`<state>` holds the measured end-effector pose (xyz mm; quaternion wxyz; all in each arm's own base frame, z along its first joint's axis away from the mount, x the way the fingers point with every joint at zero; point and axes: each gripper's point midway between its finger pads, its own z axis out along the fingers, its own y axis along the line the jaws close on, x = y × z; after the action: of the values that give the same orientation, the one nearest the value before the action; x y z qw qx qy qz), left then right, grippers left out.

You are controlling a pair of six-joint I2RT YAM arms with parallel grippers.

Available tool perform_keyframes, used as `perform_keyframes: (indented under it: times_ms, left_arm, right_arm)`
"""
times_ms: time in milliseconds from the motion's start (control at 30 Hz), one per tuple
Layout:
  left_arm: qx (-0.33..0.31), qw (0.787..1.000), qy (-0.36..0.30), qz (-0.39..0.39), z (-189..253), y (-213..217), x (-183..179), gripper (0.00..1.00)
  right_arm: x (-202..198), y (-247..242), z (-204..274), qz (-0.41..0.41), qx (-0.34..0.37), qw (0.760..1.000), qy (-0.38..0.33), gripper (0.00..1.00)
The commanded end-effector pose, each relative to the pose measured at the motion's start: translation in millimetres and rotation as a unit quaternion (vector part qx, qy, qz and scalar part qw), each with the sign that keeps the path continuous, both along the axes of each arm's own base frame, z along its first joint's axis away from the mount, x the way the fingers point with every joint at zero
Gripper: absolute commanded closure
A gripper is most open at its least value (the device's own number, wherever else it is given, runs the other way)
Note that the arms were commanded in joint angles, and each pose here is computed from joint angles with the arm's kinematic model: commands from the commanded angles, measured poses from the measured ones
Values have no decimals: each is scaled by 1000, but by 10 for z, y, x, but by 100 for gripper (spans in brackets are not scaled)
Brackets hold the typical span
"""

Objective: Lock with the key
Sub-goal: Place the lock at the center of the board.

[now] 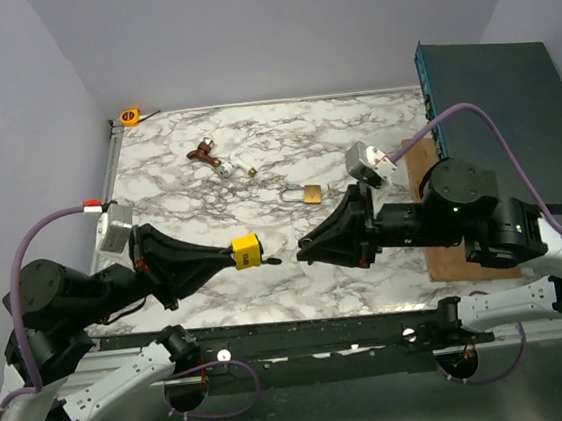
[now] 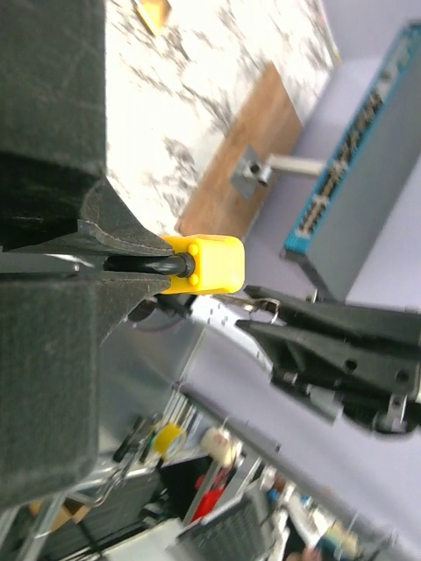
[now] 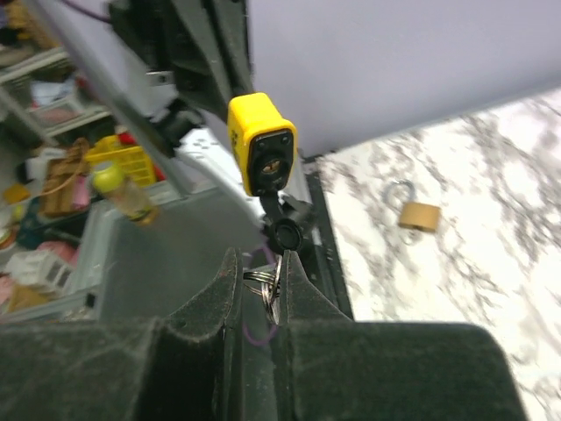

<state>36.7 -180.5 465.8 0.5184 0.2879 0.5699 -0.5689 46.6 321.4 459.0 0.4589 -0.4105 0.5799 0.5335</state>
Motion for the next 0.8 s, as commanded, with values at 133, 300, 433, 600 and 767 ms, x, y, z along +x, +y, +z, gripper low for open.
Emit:
perform_keyframes:
  times_ms: [133,300,433,600,767]
  left_arm:
    - [72,966,138,205,-662,-28,983,100]
    - [74,942,249,212,-1292,-164,1479,100]
    - [30,931,311,191,-1749,-315,1812,100]
    - [10,913,378,152,-2228,-590,2078,100]
    - [32,902,412,127,-2580,-852,2201,100]
  right_arm:
    - [851,186,-1116,-235,-172,956,47,99]
    - [1372,104,-1714,-326,-232,909,117,99]
    - [1834,-143,-2245,-374,-246,875,185,99]
    - [2177,-463,-2852,-439,-251,826,249,99]
    - [2264,-699,-3281,-467,-241,797,297,99]
